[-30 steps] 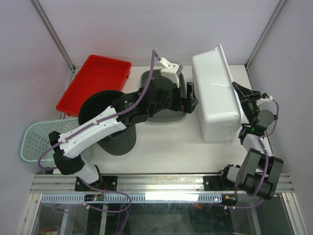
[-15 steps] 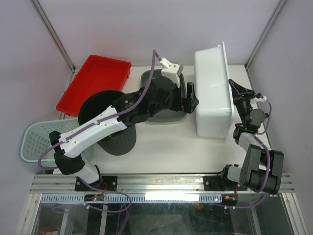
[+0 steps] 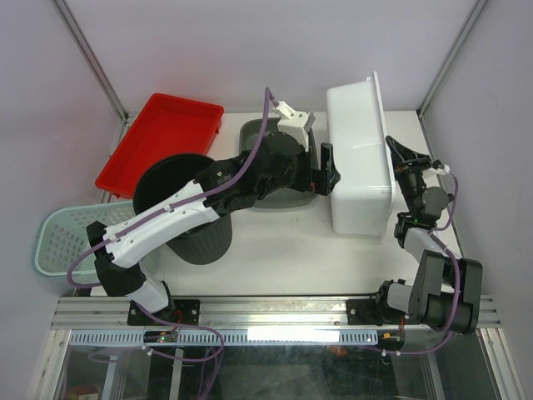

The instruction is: Turn the large container upside down

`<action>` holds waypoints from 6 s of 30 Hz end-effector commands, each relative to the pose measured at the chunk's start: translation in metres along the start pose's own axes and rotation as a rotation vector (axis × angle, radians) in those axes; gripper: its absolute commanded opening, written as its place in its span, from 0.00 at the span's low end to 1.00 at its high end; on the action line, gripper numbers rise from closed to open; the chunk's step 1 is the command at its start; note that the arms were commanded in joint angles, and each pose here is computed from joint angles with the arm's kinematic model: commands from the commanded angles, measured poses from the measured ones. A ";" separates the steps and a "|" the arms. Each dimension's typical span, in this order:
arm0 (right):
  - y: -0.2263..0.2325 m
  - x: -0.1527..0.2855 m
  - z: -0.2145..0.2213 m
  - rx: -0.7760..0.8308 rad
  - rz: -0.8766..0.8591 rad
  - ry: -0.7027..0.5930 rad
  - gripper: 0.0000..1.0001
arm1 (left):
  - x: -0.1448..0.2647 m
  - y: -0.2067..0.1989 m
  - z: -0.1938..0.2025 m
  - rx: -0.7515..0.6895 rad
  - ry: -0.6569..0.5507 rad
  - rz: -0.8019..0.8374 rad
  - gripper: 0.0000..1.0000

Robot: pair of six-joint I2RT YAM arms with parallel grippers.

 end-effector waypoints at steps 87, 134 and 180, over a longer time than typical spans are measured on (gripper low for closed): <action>0.080 0.050 0.000 1.596 1.020 0.180 0.00 | -0.122 0.007 0.093 -0.046 0.301 0.093 0.99; 0.111 0.029 0.025 1.014 0.297 0.083 0.00 | -0.073 -0.012 0.059 -0.053 0.235 0.172 0.99; 0.064 0.081 -0.058 1.309 0.936 0.046 0.61 | -0.067 -0.025 0.067 -0.035 0.264 0.242 0.99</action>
Point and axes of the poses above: each gripper's point midway between its finger pads, its own x axis back along the fingers, its own y axis along the line the jaws close on, z = x × y, the point moved 5 cm from there along x, back along the fingers, and after that the axes turned 15 degrees about x, right-handed, at the moved point
